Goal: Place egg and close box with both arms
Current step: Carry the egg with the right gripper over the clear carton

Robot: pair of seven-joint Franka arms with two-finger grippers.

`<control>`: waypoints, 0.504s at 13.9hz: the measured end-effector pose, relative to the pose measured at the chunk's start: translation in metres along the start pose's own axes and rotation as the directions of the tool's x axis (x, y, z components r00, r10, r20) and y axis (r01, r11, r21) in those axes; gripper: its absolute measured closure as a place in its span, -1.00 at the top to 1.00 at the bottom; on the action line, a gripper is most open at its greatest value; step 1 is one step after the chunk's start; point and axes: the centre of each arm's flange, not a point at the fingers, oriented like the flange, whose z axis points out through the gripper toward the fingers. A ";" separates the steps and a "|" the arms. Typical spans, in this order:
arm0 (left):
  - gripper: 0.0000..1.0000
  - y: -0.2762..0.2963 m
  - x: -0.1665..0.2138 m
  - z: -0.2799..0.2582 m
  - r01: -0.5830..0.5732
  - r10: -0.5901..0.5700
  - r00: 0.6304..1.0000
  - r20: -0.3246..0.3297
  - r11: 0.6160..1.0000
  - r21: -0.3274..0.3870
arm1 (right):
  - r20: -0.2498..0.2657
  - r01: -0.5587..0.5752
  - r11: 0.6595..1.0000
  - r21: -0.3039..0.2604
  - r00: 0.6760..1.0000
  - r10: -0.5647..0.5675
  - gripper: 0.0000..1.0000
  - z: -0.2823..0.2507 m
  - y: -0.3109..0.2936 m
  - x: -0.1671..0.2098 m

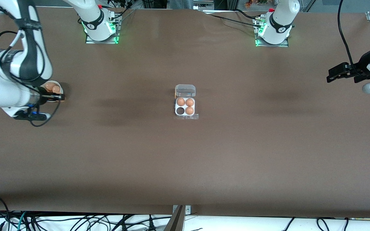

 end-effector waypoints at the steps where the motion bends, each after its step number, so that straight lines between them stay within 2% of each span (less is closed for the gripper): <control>1: 1.00 0.000 0.000 0.000 0.000 0.000 1.000 0.000 1.000 0.000 | -0.013 -0.020 1.000 0.007 1.000 0.020 -0.03 -0.006 -0.033 -0.002; 7: 1.00 -0.002 0.000 -0.003 0.003 -0.003 1.000 -0.006 1.000 0.000 | -0.049 -0.187 0.982 0.038 0.981 0.189 -0.03 -0.010 -0.231 -0.017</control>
